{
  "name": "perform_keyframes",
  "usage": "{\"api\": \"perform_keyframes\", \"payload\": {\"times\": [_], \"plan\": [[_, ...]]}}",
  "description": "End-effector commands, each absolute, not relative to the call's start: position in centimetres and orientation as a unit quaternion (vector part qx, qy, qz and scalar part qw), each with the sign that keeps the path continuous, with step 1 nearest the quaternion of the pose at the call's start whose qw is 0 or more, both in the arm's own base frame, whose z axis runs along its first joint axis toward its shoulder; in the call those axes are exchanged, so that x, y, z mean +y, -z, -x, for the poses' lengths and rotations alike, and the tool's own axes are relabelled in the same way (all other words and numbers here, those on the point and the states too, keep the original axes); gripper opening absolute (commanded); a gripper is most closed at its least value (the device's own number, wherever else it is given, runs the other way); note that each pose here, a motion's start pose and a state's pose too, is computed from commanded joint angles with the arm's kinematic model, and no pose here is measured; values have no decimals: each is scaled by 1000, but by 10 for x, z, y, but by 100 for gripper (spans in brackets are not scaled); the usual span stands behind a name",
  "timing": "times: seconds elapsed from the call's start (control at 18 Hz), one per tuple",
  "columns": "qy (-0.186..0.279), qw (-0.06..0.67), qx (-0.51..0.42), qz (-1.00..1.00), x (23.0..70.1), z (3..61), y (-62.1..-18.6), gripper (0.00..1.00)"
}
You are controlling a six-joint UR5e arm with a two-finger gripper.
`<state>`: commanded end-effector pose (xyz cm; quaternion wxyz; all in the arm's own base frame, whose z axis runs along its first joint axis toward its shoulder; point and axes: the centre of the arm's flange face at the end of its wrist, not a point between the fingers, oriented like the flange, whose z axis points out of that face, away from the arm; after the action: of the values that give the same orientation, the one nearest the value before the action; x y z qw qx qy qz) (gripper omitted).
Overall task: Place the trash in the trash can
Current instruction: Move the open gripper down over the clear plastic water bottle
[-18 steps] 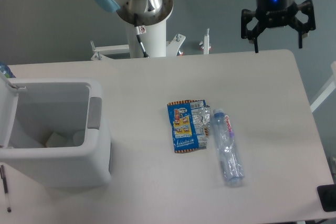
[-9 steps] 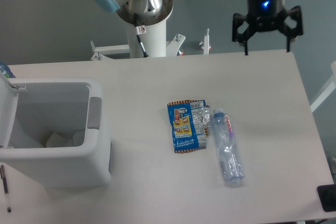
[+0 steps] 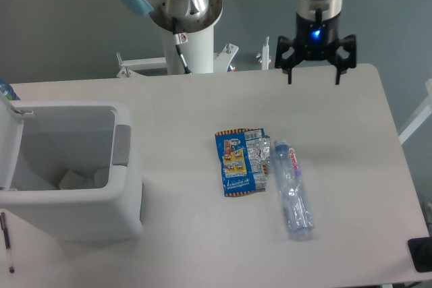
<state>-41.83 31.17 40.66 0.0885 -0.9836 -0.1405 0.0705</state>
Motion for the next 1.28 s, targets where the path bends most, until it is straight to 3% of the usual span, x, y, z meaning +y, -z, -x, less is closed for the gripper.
{"api": "perform_keyframes", "payload": {"times": [0.33,0.5,0.89,1.28], "plan": [[-84,123,-199,969,346,443,-379,100],[-68,157,-249,953,392,493,-361,100],[-33,171,-254,951,456,547,-311,100],[-8,171,-227,959,501,542,-270,100]]}}
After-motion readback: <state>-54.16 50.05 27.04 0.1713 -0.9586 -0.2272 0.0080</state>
